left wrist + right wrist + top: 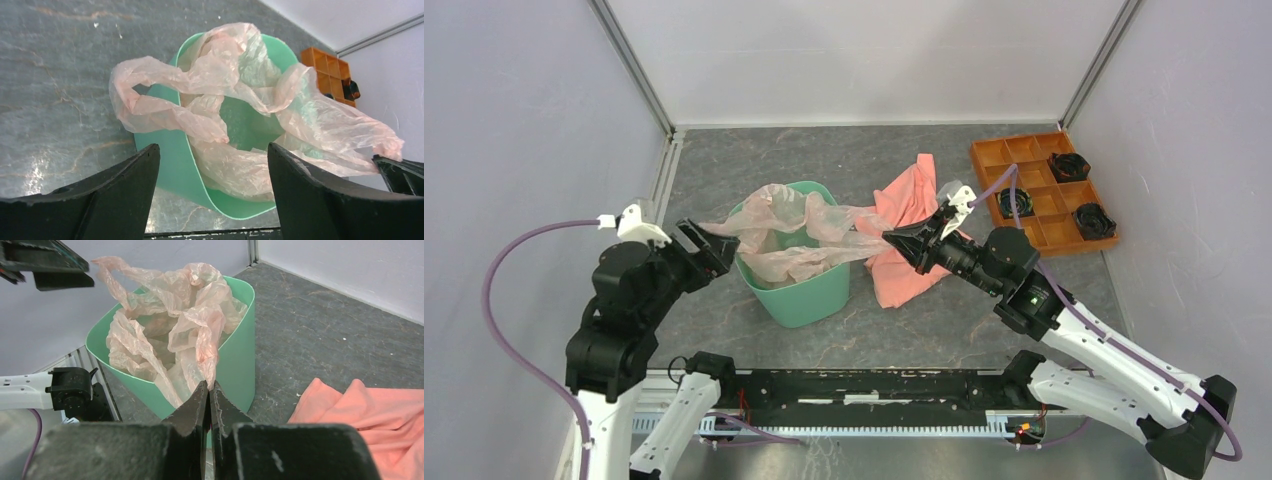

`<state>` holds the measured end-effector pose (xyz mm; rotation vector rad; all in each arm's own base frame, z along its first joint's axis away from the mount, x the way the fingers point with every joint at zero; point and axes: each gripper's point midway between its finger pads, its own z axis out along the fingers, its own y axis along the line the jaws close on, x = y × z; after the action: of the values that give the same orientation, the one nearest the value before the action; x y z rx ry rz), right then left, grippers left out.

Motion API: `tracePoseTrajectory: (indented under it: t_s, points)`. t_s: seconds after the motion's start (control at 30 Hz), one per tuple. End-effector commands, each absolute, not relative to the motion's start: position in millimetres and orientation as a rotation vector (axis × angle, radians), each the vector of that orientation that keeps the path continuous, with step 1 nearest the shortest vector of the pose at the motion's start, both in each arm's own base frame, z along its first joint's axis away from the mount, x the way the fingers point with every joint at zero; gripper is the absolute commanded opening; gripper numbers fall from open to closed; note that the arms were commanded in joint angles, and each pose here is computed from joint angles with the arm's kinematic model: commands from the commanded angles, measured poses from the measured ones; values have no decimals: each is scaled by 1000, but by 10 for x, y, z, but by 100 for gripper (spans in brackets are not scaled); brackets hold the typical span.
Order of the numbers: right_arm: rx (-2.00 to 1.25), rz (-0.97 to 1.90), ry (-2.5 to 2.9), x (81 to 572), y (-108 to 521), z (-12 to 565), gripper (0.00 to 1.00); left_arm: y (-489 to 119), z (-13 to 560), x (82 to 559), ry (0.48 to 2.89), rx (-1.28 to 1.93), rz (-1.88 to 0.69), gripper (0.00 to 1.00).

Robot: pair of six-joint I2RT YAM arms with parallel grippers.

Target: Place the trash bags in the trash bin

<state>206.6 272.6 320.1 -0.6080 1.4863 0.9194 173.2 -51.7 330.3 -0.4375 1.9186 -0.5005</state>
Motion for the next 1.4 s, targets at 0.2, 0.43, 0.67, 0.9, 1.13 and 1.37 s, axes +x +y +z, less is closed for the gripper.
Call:
tracePoseTrajectory:
  t_s: [0.2,0.43,0.67,0.9,1.13,1.37]
  points:
    - [-543,932,1456,2094,2686,3319,8,-553,3200,2070,1853,-598,-566,69]
    - [-508,911,1461,2133,2635,3378,8,-493,3089,2227,1837,-603,-510,51]
    - [-499,908,1479,2136,2622,3332,8,-219,3290,2227,1772,-571,-330,17]
    - [-481,886,1544,2147,2578,3112,6,-19,3414,2260,1838,-481,-118,2]
    - [-471,828,1615,2145,2466,2871,5,280,3420,2114,1901,-475,113,2]
    - [-426,745,1618,2236,2341,2893,5,398,3515,1921,1804,-485,132,2]
